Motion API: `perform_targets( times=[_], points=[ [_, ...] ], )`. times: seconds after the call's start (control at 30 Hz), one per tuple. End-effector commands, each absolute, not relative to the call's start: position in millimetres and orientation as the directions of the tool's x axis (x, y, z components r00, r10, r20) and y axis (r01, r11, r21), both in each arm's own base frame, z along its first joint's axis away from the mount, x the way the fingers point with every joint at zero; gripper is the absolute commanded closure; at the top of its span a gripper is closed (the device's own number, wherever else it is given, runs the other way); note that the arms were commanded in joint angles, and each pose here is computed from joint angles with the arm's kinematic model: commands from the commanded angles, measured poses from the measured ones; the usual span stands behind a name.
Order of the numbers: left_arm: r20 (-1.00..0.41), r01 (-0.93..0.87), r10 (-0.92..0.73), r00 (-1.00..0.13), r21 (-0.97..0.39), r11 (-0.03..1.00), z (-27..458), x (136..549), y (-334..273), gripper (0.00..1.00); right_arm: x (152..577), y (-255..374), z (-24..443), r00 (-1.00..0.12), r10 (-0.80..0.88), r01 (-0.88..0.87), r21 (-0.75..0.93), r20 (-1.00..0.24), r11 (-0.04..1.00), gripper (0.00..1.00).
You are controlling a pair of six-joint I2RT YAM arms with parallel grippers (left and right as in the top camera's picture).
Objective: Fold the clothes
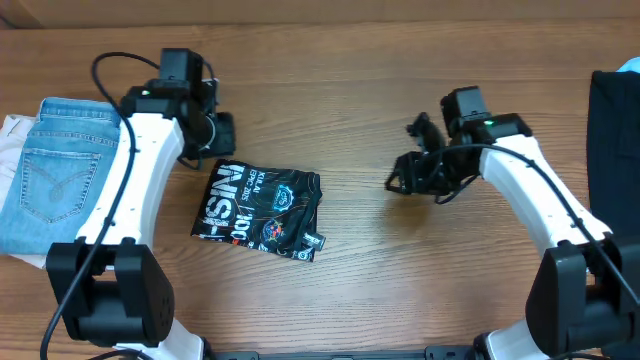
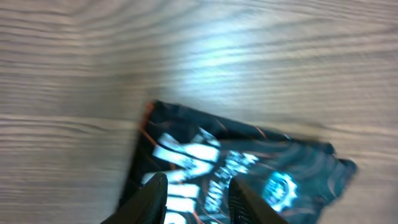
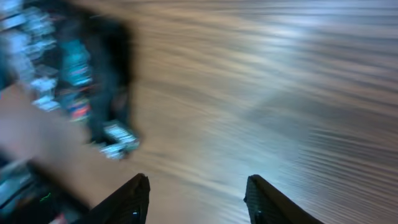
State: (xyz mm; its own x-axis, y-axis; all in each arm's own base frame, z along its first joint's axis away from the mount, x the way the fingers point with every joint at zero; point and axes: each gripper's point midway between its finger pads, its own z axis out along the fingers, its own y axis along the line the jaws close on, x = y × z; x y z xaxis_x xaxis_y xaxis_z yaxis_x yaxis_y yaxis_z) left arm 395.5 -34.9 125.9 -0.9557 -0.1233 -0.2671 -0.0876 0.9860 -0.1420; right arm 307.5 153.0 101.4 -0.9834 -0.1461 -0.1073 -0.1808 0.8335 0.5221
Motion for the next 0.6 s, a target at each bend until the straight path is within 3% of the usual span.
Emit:
perform_targets(
  times=[0.0,0.47,0.57],
  points=[
    [-0.248,-0.067,-0.088,-0.965,-0.094,0.993,107,406,-23,0.64,294,200,128,-0.954,-0.249,-0.296,0.653,-0.166,0.697,0.45],
    [-0.011,-0.07,-0.07,-0.998,0.01,0.998,23,388,-3,0.59,246,286,104,-0.893,-0.434,-0.396,0.668,-0.12,0.63,0.42],
    [0.052,-0.071,-0.074,-0.996,0.067,0.995,14,375,6,0.67,241,298,92,-0.892,-0.442,-0.383,0.67,-0.091,0.636,0.42]
  ],
)
